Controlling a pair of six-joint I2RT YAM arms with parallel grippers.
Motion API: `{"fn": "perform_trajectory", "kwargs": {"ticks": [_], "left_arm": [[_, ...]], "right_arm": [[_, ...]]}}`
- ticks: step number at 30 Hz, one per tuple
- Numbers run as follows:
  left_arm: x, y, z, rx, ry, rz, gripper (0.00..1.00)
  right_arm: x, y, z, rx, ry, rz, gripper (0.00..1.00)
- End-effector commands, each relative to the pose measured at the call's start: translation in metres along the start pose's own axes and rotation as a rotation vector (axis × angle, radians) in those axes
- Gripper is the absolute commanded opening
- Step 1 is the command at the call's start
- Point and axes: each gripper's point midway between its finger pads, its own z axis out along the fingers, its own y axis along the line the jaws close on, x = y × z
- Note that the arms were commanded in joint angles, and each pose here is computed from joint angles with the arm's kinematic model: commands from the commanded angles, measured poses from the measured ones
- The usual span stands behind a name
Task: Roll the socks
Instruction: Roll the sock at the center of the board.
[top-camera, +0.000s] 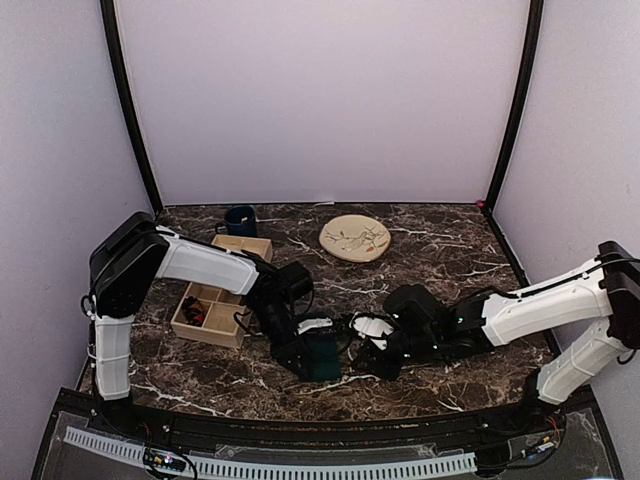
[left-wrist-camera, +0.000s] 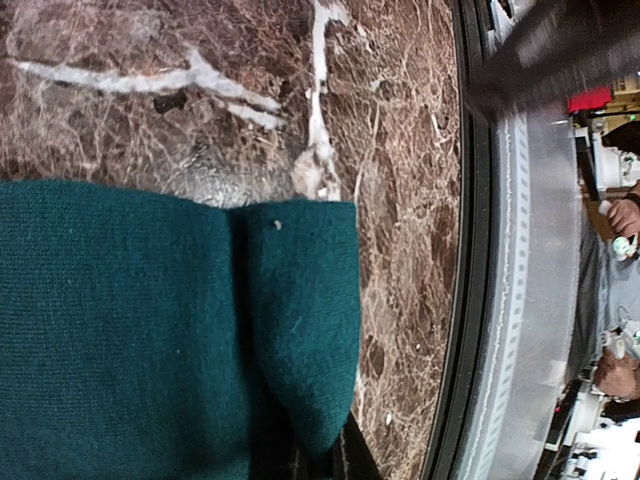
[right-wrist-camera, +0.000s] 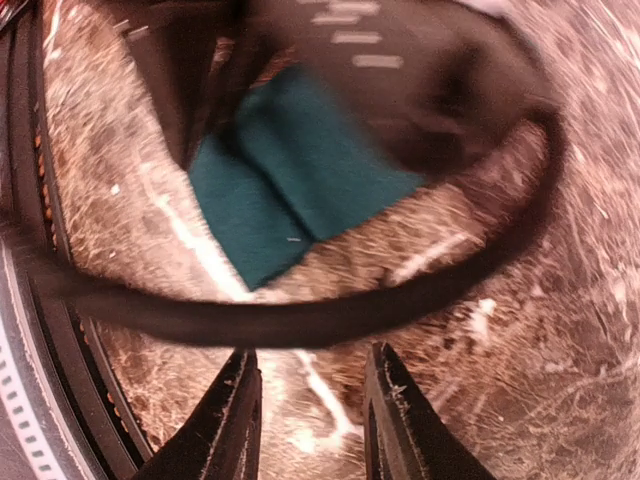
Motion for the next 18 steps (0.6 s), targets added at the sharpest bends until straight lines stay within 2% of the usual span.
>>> {"fn": "perform_trajectory", "kwargs": {"ticks": [1,11,18], "left_arm": [[0.002,-0.008,-0.004,0.095,-0.004,-0.072,0.0],[0.004,-0.005,-0.002,0.16,-0.005,-0.118,0.0],[0.006,-0.004,-0.002,0.179,-0.009,-0.135,0.0]], "right_arm": [[-0.016,0.018,0.004,0.042,-0.037,-0.167,0.33],[-0.021,0.042,0.029,0.066,0.02,-0.376,0.36],[-0.017,0.043,0.045,0.089,0.059,-0.451,0.41]]}}
